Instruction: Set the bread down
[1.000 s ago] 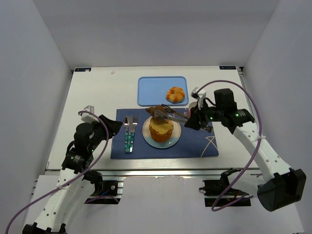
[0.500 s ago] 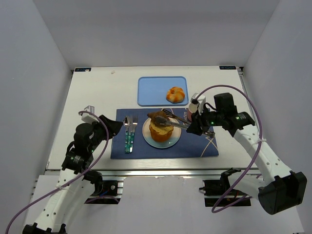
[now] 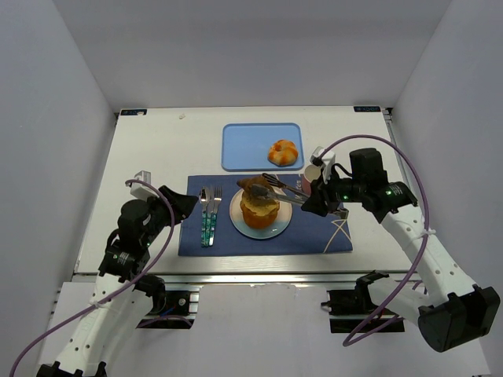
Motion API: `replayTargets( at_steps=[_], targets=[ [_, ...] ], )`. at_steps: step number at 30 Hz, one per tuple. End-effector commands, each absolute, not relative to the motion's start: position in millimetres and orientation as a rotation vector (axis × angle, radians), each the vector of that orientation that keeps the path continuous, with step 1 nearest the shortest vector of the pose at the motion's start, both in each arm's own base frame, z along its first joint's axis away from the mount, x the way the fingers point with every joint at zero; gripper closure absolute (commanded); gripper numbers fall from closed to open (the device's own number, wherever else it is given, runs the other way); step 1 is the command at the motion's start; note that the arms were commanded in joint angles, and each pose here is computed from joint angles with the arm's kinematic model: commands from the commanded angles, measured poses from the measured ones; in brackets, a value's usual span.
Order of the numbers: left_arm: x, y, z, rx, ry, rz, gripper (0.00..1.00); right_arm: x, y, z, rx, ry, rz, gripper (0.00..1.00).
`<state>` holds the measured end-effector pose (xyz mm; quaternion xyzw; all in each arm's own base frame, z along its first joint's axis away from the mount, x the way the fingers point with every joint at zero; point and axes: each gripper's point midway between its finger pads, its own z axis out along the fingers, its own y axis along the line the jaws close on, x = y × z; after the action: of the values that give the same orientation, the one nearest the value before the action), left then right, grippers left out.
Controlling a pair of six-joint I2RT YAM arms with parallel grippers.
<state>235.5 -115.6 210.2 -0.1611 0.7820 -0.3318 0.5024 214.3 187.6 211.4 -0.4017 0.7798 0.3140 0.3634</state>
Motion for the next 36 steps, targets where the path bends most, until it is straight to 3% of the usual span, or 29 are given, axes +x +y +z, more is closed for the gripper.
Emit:
replayTargets(
  at_steps=[1, 11, 14, 17, 26, 36],
  targets=[
    [235.2, -115.2, 205.2, -0.394, 1.897, -0.8, 0.45, 214.1, 190.9, 237.7, -1.038, 1.923, 0.81, 0.83],
    [235.0, -115.6, 205.2, -0.394, 1.896, -0.802, 0.45, 200.0, 190.2, 219.2, -1.071, 1.99, 0.872, 0.81],
    [235.5, -115.6, 205.5, -0.393, 1.897, -0.801, 0.45, 200.8, 190.2, 212.0, -1.064, 2.018, 0.876, 0.71],
    [235.3, -115.9, 205.9, -0.391, 1.899, -0.8, 0.45, 202.2, 190.0, 209.9, -1.062, 2.024, 0.872, 0.53],
    [235.7, -114.9, 207.9, -0.392, 1.893, -0.795, 0.45, 210.7, 192.1, 221.2, -1.041, 1.987, 0.85, 0.42],
    [236.0, -115.2, 210.1, -0.388, 1.888, -0.798, 0.45, 215.5, 197.6, 249.6, -1.01, 1.888, 0.855, 0.37]
  ],
)
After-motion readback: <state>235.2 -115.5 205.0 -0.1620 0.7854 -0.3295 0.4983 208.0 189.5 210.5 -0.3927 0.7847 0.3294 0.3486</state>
